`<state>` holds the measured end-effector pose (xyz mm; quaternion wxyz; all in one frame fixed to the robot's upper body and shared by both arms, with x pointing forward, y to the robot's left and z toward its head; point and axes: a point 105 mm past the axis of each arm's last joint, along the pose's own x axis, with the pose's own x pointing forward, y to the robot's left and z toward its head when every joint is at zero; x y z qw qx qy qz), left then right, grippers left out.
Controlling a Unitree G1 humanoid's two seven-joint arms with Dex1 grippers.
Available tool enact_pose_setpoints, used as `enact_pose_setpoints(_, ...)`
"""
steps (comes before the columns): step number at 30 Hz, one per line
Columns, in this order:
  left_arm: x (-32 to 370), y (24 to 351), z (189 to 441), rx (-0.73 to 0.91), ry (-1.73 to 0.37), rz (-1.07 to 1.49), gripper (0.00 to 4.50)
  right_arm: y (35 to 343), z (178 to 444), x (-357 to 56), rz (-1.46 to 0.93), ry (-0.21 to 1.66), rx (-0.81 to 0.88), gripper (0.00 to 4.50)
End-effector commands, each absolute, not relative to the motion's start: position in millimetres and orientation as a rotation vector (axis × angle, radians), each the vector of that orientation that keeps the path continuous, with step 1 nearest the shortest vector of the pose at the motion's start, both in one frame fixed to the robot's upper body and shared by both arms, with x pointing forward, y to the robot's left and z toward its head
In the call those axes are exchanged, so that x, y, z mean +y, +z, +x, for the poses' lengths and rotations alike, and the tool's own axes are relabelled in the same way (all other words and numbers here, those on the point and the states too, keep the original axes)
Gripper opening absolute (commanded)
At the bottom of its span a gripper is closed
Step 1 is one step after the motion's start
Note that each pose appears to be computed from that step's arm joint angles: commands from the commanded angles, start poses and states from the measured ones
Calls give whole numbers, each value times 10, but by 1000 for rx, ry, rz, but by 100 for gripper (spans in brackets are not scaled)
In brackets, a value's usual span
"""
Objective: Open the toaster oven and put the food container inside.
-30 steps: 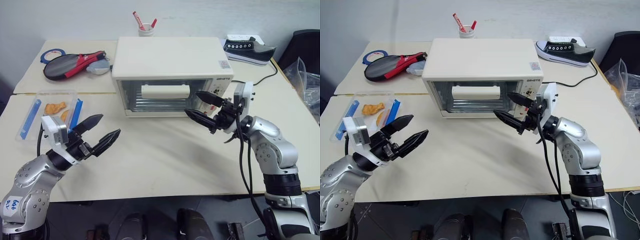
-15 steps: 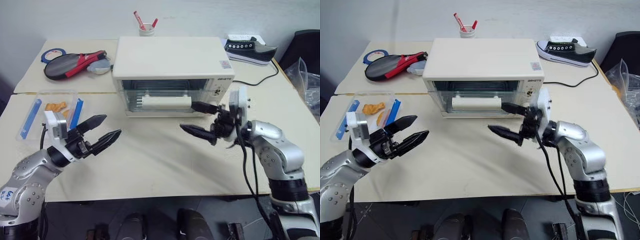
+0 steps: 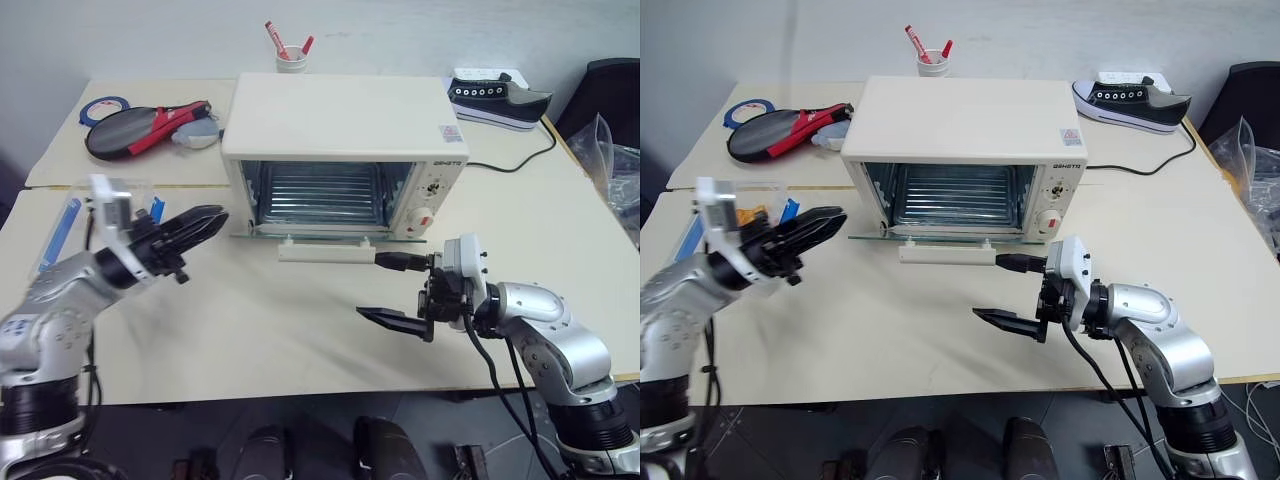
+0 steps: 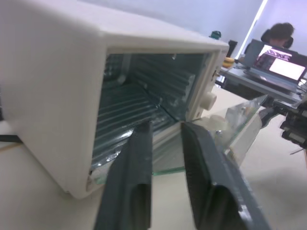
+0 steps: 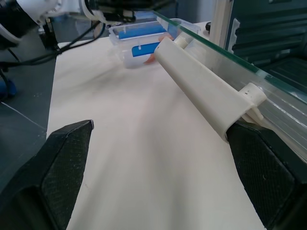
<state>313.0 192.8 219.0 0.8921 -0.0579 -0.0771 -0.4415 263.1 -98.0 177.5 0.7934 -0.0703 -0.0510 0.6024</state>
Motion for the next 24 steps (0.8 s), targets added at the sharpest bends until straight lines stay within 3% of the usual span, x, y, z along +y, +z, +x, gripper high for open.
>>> enact_pose_setpoints(1, 1978, 2201, 3256, -193, -877, -52, 4, 1880, 2511, -872, -183, 1334, -183, 450)
enact_pose_setpoints(6, 1793, 2049, 3322, -134, -976, -33, 4, 1868, 2532, -966, -203, 1249, -196, 450)
enact_pose_setpoints(12, 1639, 1848, 3191, -51, -1089, -1, 4, 1672, 2394, -1328, -271, 1082, -227, 450)
enact_pose_setpoints(19, 1558, 1643, 3213, -6, -1061, 72, 4, 1396, 2211, -1871, -297, 878, -131, 450)
enact_pose_setpoints(24, 1515, 1434, 3168, 41, -997, 119, 4, 1440, 2210, -2129, -258, 786, -121, 450)
